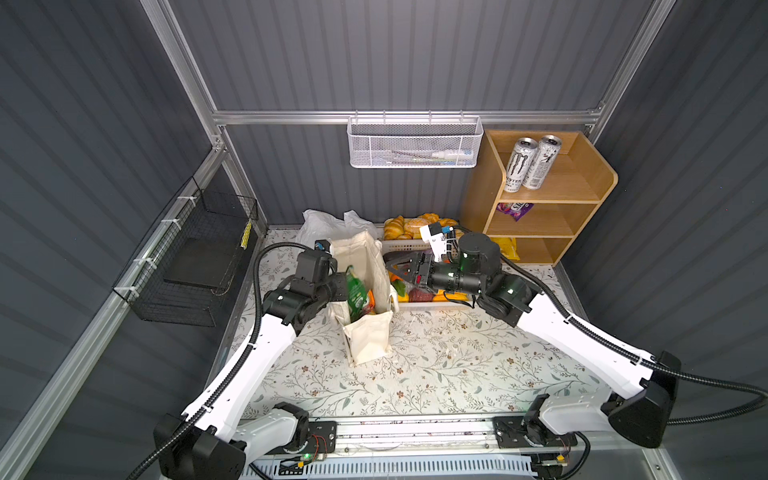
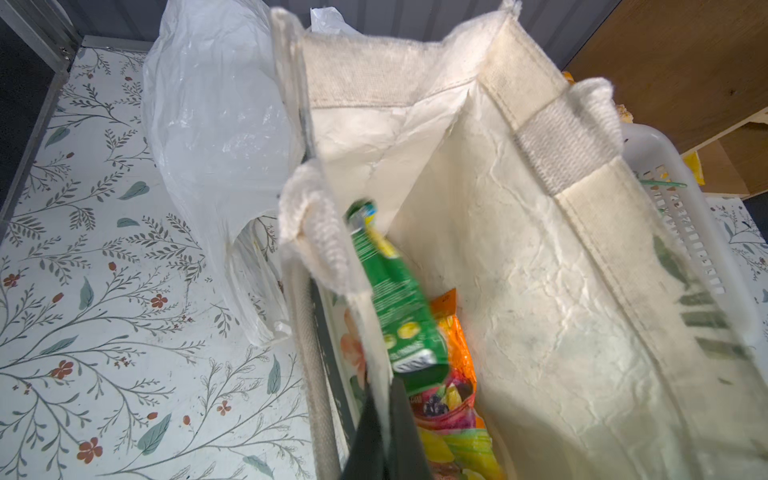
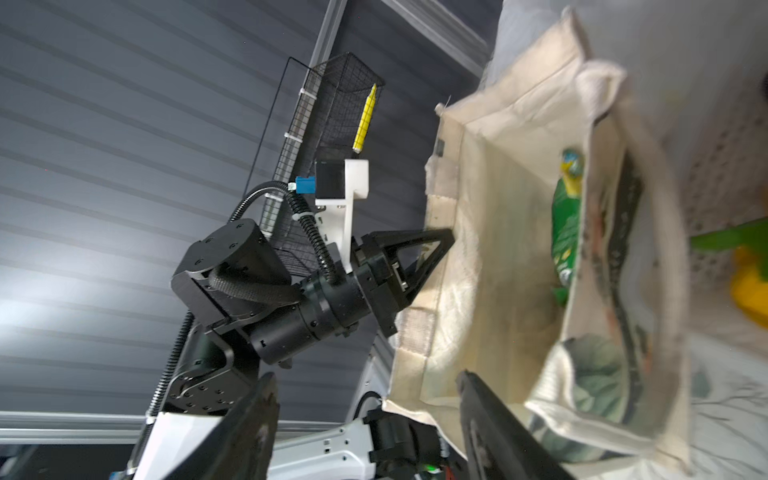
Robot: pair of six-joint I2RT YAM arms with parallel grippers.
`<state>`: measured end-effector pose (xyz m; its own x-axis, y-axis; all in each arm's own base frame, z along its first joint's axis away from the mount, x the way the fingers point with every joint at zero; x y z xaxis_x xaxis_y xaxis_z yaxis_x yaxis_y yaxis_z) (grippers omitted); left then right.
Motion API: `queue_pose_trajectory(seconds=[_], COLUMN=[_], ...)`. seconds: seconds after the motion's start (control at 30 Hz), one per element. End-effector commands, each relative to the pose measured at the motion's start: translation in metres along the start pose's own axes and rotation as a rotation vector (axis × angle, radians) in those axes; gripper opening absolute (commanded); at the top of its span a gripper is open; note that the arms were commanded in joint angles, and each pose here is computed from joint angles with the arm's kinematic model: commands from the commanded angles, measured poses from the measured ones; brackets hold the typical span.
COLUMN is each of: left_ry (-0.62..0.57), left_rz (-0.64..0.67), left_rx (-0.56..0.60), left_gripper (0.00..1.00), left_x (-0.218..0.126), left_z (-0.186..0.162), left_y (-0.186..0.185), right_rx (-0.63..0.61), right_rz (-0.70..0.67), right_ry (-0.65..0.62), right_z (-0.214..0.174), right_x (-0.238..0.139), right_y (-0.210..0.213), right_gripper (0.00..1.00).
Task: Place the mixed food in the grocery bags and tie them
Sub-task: 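Release the green packet into the tote from the right gripper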
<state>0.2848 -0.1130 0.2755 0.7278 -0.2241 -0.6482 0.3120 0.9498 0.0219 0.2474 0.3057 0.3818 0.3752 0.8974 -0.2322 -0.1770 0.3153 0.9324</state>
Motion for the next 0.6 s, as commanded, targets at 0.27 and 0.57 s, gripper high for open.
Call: queue_pose_trajectory(seconds=[0.27, 0.57], left_ry=[0.003, 0.03], left_rz=[0.004, 0.138], left_rx=[0.04, 0.125], left_gripper=[0.0, 0.0], left_x=[-0.009, -0.006], left_z=[0.005, 0.01], left_y=[0.0, 0.016], right_rx=[-0.305, -0.284], right_rz=[-0.441, -0.44], right_ry=[0.139, 0.236], right_z=[0.033, 0.017], right_x=[0.059, 0.095], right_y=[-0.06, -0.08], right_gripper=[0.71, 0.18])
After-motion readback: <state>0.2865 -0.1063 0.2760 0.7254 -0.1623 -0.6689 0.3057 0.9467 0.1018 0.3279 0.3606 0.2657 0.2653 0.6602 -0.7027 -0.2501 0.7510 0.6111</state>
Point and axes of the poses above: each gripper's point midway between its finger pads, its own x axis out along the fingers, its own y axis along the line the jaws close on, z = x × y, the point moved 5 cm from there along -x, back along the fingers, and after that the axes turned 15 degrees about x, right-handed, at the moved point
